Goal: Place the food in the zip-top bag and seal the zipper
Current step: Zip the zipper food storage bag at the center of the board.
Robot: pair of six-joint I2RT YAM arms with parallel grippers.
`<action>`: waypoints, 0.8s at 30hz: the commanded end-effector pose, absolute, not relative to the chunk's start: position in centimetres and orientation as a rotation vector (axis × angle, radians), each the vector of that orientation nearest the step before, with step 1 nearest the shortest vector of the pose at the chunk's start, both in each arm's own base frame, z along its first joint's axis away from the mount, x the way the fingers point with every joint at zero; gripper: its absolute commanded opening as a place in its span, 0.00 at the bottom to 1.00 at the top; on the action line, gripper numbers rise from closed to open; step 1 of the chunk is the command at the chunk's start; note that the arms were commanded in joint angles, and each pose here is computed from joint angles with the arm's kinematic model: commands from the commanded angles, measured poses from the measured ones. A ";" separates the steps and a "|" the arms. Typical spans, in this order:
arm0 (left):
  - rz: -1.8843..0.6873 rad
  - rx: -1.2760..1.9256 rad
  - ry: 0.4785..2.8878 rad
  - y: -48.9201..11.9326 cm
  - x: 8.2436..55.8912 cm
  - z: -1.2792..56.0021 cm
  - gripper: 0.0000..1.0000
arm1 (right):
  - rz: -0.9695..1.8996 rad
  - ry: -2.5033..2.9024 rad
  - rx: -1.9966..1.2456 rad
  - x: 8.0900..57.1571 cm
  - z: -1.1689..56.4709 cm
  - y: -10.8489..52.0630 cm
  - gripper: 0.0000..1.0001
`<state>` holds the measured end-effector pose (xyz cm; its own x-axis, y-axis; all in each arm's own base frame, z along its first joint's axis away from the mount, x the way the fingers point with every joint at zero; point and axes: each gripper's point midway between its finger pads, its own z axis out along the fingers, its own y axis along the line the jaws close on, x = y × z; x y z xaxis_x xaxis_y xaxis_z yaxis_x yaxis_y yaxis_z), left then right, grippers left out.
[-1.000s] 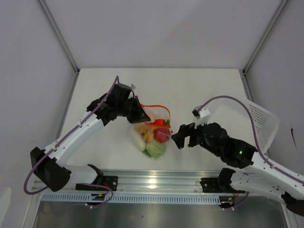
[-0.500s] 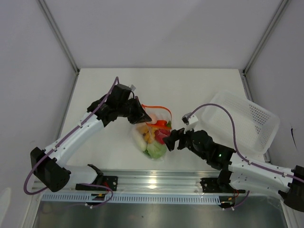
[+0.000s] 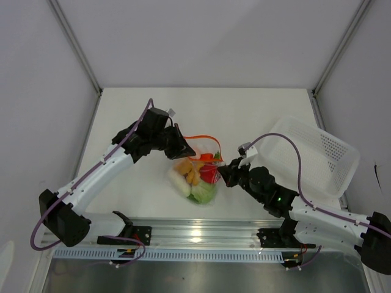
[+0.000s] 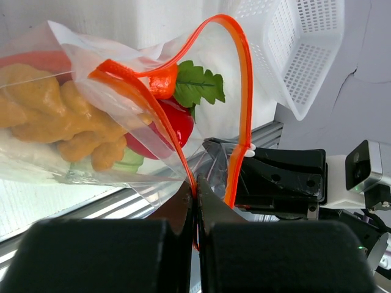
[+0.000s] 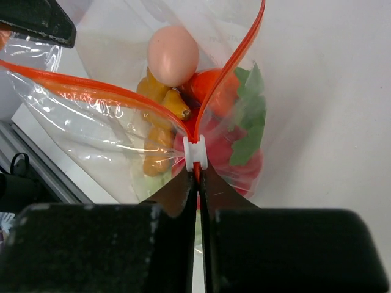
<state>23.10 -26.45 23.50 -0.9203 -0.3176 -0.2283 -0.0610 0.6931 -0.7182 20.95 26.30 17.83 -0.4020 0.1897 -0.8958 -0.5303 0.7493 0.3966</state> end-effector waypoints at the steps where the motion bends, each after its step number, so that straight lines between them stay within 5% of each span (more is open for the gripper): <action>1: -1.140 -0.252 2.489 -26.5 22.9 25.8 0.01 | 0.849 1.733 -0.227 21.4 20.4 26.3 0.01; 14: -0.882 -0.098 2.461 -23.4 23.3 22.9 0.01 | 0.885 1.661 -0.390 22.1 26.3 23.6 0.00; 17: -0.828 -0.034 2.415 -22.2 23.1 23.3 0.17 | 0.952 1.668 -0.476 21.2 26.1 23.9 0.00; 20: -0.842 0.052 2.322 -21.8 22.7 25.1 0.51 | 0.962 1.692 -0.546 20.8 25.4 24.2 0.00; 24: -0.852 0.132 2.193 -21.2 22.3 28.2 0.66 | 0.993 1.704 -0.615 20.4 25.2 25.0 0.00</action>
<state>22.03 -22.08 24.96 -0.8078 -0.1933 -0.5569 0.2194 0.7783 -0.5883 21.55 23.72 22.54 -0.3914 0.0893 -0.9159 -0.6942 0.6247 0.3576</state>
